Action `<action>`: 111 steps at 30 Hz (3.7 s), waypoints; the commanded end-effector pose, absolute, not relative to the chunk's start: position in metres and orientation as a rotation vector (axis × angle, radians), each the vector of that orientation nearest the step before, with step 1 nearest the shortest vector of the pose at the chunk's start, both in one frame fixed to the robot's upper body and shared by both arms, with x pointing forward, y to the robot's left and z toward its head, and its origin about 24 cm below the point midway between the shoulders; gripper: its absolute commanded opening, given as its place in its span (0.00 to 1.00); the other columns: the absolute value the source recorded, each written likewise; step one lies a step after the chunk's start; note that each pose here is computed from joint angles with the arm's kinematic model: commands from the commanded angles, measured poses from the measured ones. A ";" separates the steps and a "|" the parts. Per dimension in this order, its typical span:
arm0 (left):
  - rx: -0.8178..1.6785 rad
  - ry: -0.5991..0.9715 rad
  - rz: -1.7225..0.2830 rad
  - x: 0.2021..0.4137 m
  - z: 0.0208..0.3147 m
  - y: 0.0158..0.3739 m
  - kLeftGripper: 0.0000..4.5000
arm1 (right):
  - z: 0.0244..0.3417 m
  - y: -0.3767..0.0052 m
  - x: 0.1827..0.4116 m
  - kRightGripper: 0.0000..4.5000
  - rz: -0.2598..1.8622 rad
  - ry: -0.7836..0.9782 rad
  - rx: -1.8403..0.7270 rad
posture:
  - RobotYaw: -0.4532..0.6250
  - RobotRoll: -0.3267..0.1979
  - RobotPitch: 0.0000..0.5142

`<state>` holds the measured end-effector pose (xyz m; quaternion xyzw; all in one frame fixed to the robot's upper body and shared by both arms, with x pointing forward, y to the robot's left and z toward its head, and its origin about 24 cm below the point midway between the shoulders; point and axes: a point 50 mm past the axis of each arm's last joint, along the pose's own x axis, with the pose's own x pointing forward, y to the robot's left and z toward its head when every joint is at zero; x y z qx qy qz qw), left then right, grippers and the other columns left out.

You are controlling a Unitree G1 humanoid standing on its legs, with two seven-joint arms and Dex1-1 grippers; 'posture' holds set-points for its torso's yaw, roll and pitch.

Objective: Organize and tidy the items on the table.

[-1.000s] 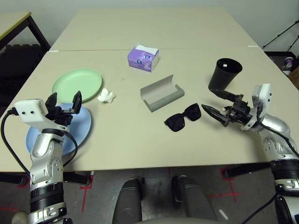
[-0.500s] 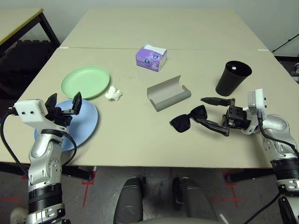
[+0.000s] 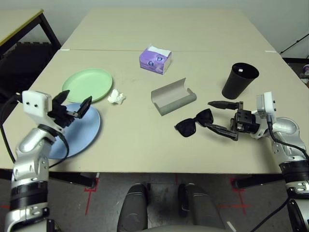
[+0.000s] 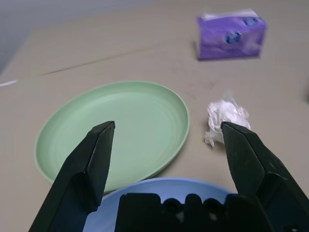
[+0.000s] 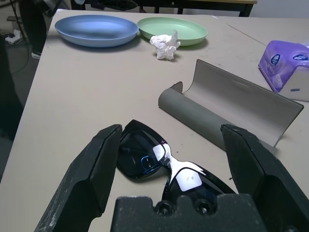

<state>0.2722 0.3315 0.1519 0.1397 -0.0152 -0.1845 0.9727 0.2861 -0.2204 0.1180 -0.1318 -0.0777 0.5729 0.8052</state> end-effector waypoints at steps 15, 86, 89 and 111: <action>0.218 0.132 -0.237 0.237 0.158 0.392 0.99 | 0.118 -0.209 0.280 1.00 1.269 -0.171 -0.281 | 0.48 0.62 0.24; 0.033 0.466 -0.081 0.210 0.108 0.422 0.01 | 0.130 -0.205 0.276 1.00 1.264 -0.198 -0.301 | 0.44 0.62 0.24; 0.015 0.451 -0.074 0.210 0.110 0.424 0.01 | 0.129 -0.205 0.276 1.00 1.264 -0.197 -0.300 | 0.45 0.62 0.24; -0.275 0.344 -0.062 0.173 0.135 0.427 0.01 | 0.124 -0.205 0.278 1.00 1.274 -0.178 -0.301 | 0.47 0.62 0.24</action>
